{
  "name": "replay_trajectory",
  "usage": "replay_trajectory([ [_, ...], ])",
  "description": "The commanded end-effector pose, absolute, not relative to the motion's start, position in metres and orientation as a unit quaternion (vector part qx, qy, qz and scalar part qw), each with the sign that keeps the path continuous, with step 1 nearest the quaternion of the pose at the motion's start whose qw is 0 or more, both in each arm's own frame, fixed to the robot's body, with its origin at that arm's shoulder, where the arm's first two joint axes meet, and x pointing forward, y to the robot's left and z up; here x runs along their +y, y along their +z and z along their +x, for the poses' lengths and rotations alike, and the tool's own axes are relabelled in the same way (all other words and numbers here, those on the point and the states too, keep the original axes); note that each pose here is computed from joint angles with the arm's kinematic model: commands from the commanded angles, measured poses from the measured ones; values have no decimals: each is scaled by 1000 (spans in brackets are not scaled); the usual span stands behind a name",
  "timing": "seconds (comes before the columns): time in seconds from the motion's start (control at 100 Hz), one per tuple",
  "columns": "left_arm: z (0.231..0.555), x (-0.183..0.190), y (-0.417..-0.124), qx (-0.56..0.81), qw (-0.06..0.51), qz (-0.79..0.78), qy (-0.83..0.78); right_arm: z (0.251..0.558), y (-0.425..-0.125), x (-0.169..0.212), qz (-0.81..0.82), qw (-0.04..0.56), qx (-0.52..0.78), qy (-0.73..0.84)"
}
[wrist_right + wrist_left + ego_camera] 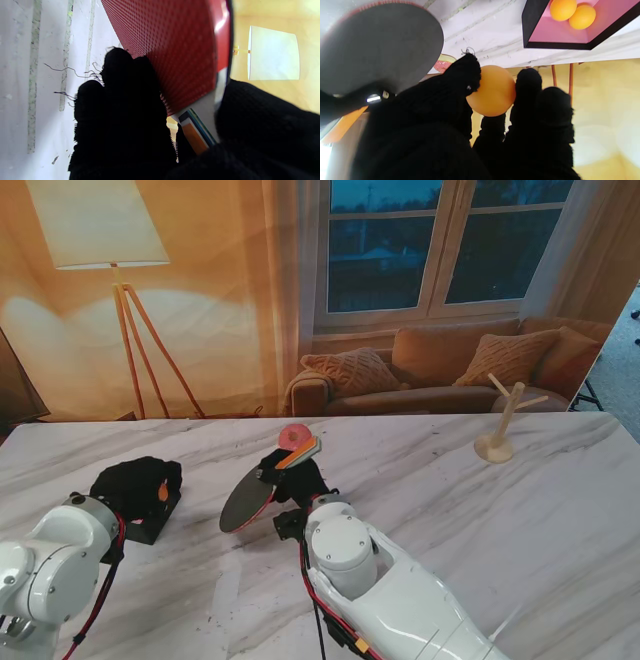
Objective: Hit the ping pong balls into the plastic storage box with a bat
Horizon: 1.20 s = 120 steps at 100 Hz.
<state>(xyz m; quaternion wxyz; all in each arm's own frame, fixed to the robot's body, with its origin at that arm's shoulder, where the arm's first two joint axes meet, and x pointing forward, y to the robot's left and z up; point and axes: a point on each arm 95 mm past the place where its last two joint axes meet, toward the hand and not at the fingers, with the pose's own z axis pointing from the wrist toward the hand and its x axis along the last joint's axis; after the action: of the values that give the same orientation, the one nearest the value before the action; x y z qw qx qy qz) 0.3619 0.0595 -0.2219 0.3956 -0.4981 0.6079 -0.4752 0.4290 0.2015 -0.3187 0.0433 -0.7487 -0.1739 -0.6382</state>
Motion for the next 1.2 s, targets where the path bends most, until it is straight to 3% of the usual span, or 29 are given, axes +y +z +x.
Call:
replay_trajectory([
  [0.0,365,57,-217,611,394,-494,-478,424,-323,208,-753,56,-181,-630],
  [1.19,389,53,-169,553,414,-494,-528,426,-339,209,-767,44,-191,-611],
])
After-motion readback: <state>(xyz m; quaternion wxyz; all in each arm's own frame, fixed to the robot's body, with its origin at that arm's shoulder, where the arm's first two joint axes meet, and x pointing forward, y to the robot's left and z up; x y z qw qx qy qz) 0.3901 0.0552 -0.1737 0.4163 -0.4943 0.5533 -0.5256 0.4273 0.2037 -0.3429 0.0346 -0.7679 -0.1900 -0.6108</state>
